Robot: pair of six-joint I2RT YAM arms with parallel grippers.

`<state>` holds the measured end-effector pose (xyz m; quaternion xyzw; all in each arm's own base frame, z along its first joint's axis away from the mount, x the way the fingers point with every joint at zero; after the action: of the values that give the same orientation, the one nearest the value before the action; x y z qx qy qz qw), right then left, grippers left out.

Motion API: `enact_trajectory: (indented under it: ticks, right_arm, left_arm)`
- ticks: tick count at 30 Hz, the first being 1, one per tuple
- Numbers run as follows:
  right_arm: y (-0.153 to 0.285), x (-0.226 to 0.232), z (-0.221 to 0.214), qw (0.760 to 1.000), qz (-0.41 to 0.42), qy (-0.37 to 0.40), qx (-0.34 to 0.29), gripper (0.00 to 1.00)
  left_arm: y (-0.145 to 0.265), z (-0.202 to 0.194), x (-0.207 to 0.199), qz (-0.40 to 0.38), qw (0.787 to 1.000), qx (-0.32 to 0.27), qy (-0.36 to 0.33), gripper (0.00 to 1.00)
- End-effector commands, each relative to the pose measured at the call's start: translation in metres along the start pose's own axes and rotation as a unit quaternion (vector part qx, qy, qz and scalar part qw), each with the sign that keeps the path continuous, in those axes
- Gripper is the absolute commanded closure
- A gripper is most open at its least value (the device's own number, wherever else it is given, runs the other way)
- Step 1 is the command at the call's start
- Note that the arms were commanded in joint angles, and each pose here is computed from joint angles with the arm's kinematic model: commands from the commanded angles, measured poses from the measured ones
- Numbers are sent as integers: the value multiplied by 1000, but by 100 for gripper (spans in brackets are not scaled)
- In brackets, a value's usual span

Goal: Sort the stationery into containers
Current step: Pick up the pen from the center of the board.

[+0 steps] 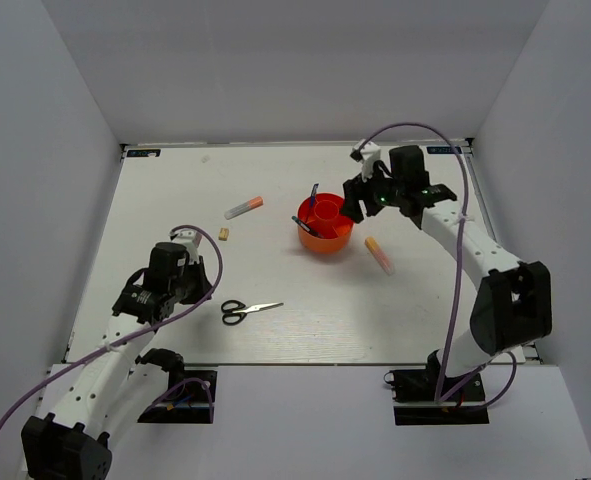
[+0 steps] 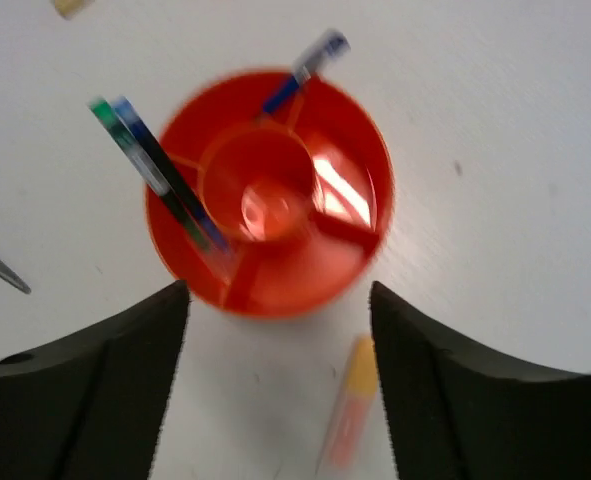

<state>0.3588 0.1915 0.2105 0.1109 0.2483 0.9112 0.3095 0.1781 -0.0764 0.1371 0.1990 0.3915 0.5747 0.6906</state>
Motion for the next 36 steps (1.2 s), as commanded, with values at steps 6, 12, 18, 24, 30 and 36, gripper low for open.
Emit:
enact_trajectory:
  ticks: [6,12,18,24,30,36]
  right_arm:
    - [37,-9,-117,967,-68,-53,238,40]
    - [12,-19,-135,961,-49,-64,266,52]
    - [-4,-35,-146,956,-71,-58,278,51]
    - [-13,-47,-155,951,-87,-49,291,48]
    - [-20,-55,-156,949,-89,-41,299,47]
    - [-25,-56,-167,942,-81,-48,323,52]
  left_arm:
    - [-2,-1,2,12,1000,24,9,32]
    - [0,-1,1,7,1000,17,8,31]
    - [0,-2,-1,-1,1000,19,7,31]
    - [1,-1,-3,-6,1000,19,7,31]
    - [1,-1,-4,-9,1000,18,7,31]
    - [1,-1,-3,-7,1000,19,7,31]
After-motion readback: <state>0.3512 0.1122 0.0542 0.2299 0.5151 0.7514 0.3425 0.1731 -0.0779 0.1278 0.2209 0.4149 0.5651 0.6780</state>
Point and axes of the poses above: each gripper's point midway between its finger pads, its own y axis back along the fingers, its own x axis along the line the jaws close on, z = x × y, the point moved 4 cm from there along y, back along the fingers, and after that the axes turned 3 degrees about y, right-handed, at the moved point
